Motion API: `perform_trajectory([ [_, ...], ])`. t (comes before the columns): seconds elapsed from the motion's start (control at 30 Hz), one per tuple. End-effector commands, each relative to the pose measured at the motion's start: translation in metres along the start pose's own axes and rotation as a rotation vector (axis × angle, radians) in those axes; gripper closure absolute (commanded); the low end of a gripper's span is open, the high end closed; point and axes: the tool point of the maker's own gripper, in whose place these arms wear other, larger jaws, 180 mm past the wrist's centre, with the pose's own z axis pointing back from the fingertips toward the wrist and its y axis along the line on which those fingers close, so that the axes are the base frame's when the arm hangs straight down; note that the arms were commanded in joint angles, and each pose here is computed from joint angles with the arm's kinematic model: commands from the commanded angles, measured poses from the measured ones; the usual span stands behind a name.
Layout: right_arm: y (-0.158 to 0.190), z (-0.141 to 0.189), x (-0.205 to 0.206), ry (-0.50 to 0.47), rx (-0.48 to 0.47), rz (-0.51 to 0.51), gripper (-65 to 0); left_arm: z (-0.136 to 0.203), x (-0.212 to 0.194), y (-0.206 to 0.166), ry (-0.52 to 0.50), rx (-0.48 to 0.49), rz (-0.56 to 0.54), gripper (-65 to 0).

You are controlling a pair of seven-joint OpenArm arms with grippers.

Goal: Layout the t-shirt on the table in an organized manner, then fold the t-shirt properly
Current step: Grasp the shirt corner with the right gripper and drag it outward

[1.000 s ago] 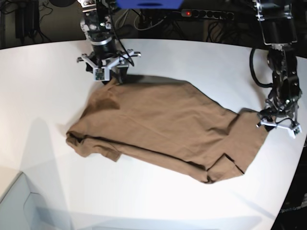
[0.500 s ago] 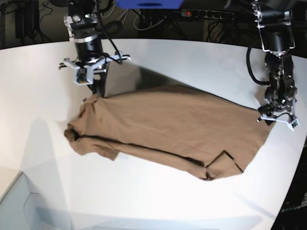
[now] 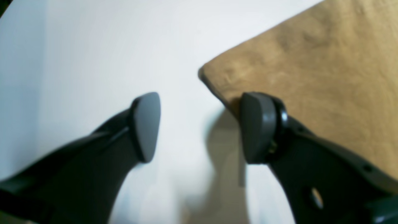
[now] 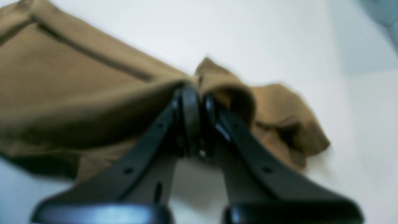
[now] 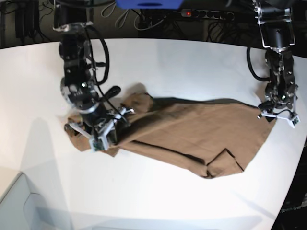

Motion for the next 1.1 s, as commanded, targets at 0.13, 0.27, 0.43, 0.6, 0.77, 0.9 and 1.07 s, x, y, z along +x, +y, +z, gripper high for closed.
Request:
perform_trajectory([
  [0.13,-0.007,-0.035,0.010,0.069,0.067,0.087,0.0,0.009,0.008,0.002,-0.019,-0.009,-0.011,-38.5],
  [0.27,-0.011,-0.038,0.013,0.065,0.063,0.080,-8.5,0.016,0.013,-0.001,-0.043,-0.024,-0.020,-38.5],
  [0.43,-0.004,-0.029,0.010,0.050,0.070,0.074,-18.8,0.017,0.013,-0.002,-0.046,-0.026,-0.022,-38.5],
  [0.6,-0.001,-0.005,0.012,0.001,0.052,0.030,-27.1,0.017,0.012,-0.001,-0.044,-0.025,-0.023,-38.5],
  [0.77,0.005,0.012,-0.009,0.015,0.028,-0.092,-37.5,0.017,0.012,-0.001,-0.044,-0.025,-0.023,-38.5],
  [0.9,0.020,0.011,-0.038,0.084,0.056,-0.131,-37.7,0.016,0.011,0.000,-0.041,-0.023,-0.023,-38.5],
  [1.07,0.032,0.003,-0.060,0.109,0.081,-0.166,-37.7,0.016,0.010,-0.001,-0.039,-0.024,-0.021,-38.5],
])
